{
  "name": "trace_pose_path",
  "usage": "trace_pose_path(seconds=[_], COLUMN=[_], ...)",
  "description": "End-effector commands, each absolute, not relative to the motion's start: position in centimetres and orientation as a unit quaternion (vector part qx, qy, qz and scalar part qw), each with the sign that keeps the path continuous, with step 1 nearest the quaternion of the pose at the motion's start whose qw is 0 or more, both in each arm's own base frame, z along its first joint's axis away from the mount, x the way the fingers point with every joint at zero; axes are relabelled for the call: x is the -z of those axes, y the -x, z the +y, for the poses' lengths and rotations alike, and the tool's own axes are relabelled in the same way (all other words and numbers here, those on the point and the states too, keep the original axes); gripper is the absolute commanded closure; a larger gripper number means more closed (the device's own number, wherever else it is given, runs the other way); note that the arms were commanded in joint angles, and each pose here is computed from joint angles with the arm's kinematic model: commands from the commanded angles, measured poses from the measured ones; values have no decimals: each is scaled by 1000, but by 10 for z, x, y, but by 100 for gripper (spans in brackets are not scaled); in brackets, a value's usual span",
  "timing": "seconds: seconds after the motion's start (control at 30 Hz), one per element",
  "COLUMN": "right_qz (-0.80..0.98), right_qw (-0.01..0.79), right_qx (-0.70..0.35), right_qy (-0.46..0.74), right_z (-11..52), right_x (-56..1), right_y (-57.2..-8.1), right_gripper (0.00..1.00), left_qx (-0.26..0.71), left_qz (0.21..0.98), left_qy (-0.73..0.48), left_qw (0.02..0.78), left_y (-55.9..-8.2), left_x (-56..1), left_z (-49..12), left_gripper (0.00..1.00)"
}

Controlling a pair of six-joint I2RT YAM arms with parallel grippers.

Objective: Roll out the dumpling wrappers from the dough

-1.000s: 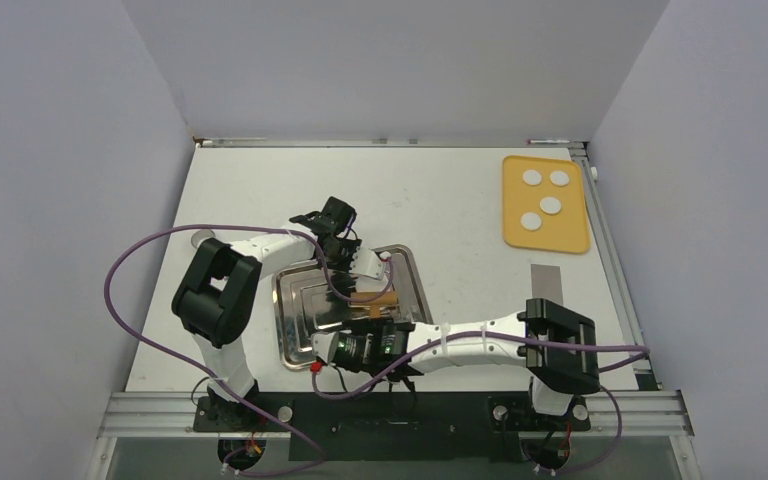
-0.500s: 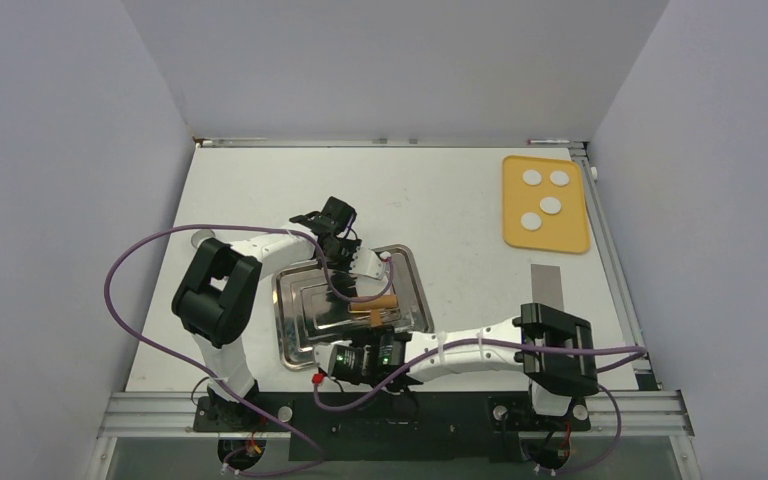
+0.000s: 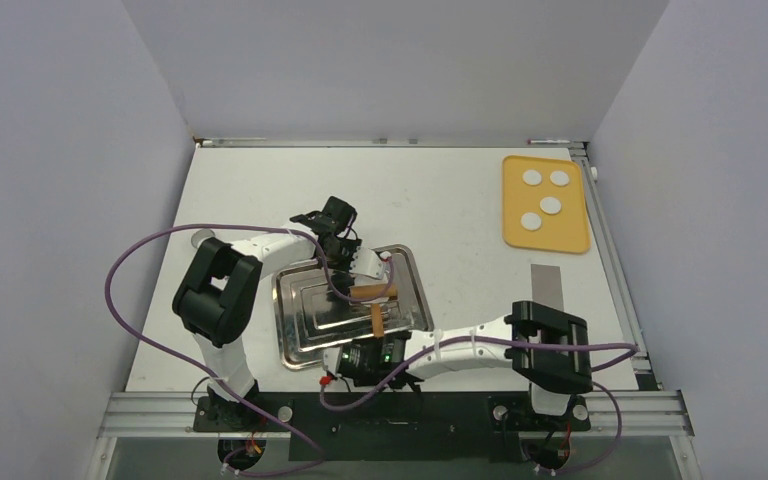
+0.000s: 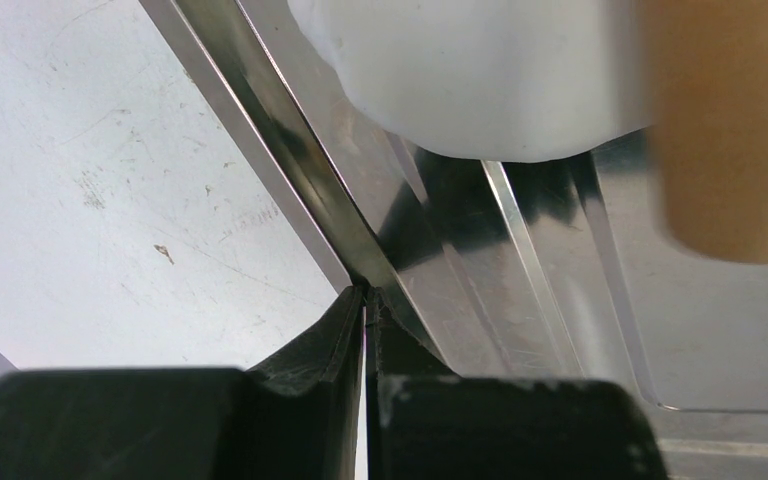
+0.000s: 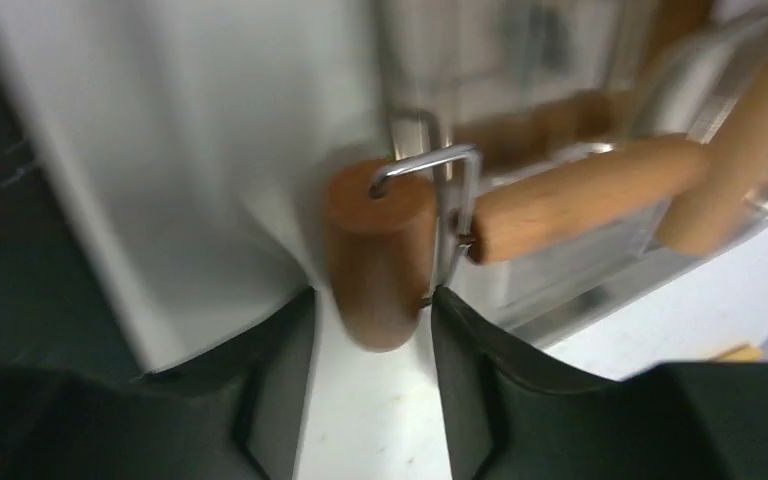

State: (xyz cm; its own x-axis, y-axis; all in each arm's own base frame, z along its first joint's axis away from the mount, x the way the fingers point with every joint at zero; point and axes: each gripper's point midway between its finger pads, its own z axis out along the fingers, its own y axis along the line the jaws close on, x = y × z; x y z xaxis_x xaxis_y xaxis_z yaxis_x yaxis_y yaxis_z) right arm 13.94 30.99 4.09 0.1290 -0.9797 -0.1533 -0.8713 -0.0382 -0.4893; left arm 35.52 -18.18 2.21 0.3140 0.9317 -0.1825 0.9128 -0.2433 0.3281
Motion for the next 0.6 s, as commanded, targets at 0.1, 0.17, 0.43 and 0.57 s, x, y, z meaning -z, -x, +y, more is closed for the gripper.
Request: trace_pose_path(seconds=[0.1,0.17,0.43,0.57], right_qz=[675,673,673,680], right_qw=[137,152,324,357], right_qx=[33,40,62,57], right_qy=[725,723,661,638], right_z=[287,290,325,323], right_x=[-14,-26,-130,-157], right_y=[-70,-76,-140,-166], right_gripper=[92,92,92,92], left_qx=[44,44,34,32], left_qz=[600,599,596,597], left_qy=[-792,-793,-795,-793], left_qw=[103,103,108,111], left_y=[-308,-308,-312,-312], left_x=[21,21,18,15], left_z=[-170,-170,-169,-167], left_gripper=[100,100,100,100])
